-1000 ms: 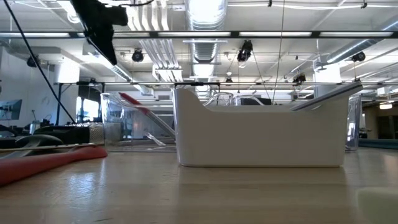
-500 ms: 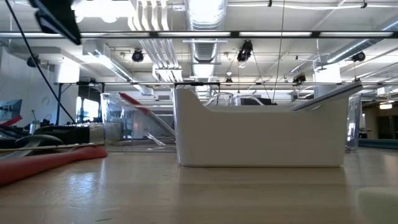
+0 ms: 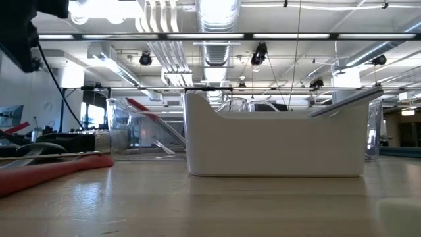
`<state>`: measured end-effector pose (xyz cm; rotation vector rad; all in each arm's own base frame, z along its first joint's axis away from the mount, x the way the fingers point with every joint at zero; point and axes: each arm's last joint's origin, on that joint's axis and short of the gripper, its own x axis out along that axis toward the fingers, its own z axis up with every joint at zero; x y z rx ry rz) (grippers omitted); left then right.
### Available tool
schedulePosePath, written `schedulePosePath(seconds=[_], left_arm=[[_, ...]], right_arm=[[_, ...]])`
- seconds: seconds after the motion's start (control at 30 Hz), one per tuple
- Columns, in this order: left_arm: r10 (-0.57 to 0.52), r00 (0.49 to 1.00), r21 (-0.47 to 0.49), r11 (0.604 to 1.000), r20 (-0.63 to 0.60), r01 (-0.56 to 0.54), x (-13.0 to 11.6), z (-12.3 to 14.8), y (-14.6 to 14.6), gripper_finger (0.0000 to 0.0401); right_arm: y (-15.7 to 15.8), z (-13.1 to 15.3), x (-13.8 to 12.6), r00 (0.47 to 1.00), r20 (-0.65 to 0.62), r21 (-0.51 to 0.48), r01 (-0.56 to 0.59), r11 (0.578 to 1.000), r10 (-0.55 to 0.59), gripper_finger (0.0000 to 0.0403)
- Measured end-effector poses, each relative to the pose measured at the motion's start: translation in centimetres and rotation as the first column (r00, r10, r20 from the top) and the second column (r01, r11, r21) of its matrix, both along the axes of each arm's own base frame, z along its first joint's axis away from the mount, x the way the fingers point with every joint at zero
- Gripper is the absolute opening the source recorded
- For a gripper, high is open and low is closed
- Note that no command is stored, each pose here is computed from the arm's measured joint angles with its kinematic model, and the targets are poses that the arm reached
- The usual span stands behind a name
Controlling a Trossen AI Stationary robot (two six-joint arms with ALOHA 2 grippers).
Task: Pick & Place Kitchen Items
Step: Put the green table knife into the white bin
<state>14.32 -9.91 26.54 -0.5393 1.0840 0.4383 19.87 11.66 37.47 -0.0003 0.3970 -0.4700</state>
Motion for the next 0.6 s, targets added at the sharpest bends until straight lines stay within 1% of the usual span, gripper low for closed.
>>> schedulePosePath(seconds=[0.1,0.2,0.4,0.5,0.6], left_arm=[[-0.010,0.999,-0.017,1.000,-0.034,0.009,0.4,-1.4,-0.5,0.0092],[-0.029,0.997,-0.058,0.998,-0.069,0.025,0.9,-2.8,-1.0,0.0105],[-0.102,0.991,-0.124,0.988,-0.084,0.091,1.9,-4.9,-2.1,0.0161],[-0.124,0.989,-0.130,0.985,-0.079,0.113,2.2,-5.4,-2.4,0.0191],[-0.122,0.988,-0.123,0.986,-0.093,0.110,2.5,-5.9,-2.6,0.0213]], right_arm=[[0.0,0.0,0.0,1.000,0.003,0.003,0.000,1.000,0.000,0.0052],[0.0,0.0,0.0,1.000,0.006,0.005,0.000,1.000,0.000,0.0052],[0.0,0.0,0.0,1.000,0.007,0.007,0.001,1.000,-0.001,0.0052],[0.0,0.0,0.0,1.000,0.007,0.008,0.001,1.000,-0.001,0.0052],[0.0,0.1,0.0,1.000,0.008,0.009,0.001,1.000,-0.001,0.0052]])
